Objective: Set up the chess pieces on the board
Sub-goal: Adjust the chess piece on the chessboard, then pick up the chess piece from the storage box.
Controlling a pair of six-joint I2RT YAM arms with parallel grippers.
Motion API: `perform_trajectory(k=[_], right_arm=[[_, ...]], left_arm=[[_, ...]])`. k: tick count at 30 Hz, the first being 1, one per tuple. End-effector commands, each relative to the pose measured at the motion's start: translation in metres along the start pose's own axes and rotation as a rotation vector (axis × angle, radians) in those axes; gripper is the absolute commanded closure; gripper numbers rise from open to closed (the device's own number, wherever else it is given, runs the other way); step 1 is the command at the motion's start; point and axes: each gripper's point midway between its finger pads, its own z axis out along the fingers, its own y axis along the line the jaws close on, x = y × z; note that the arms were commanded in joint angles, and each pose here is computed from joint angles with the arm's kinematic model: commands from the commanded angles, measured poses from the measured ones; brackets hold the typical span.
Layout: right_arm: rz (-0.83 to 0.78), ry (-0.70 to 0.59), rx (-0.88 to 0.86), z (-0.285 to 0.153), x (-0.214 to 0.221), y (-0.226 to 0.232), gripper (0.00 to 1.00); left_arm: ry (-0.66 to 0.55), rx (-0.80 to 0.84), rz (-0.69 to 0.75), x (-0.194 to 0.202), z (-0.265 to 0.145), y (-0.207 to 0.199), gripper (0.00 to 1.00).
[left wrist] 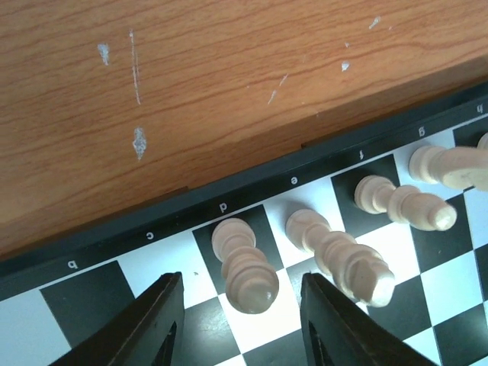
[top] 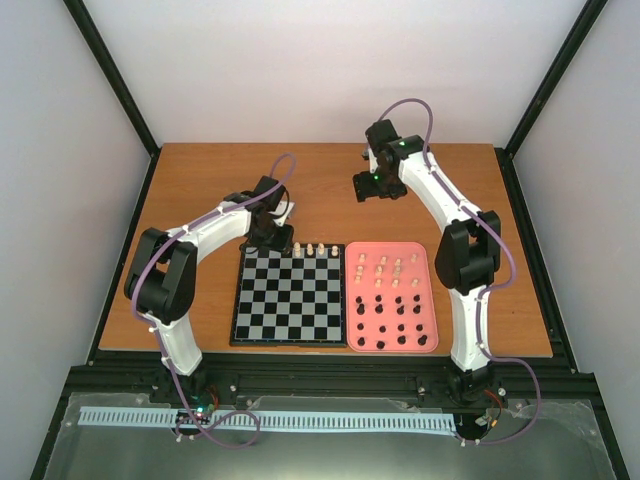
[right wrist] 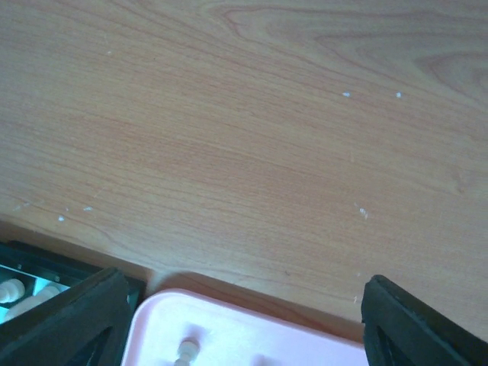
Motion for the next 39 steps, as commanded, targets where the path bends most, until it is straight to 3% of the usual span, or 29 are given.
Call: perform_trajectory(k=[1,6,13,24,39], right_arm=[[0.007,-0.057,0.021,-0.032,-0.003,-0.007,0.16],[0.034,-0.038,0.075,-0.047,0.016,-0.018,0.16],[0.077,0.074,0.115,-0.052,0.081,-0.03,0.16],[0.116,0.221,0.06,-0.059,0.178,-0.029,0.24],[0.142,0.331,0.012,-0.001,0.191,-0.024,0.4]], left_arm=[[-0.038,-0.028,0.026,-0.006,-0.02,-0.001,0.52],[-0.094,-0.047,0.027,-0.014,-0.049,-0.001,0.28],[-0.202,-0.072,0.009,-0.03,-0.093,0.002,0.01],[-0.28,-0.06,-0.096,-0.049,-0.135,0.021,0.0],[-0.312,-0.112,-0.105,-0.061,-0.157,0.033,0.0]])
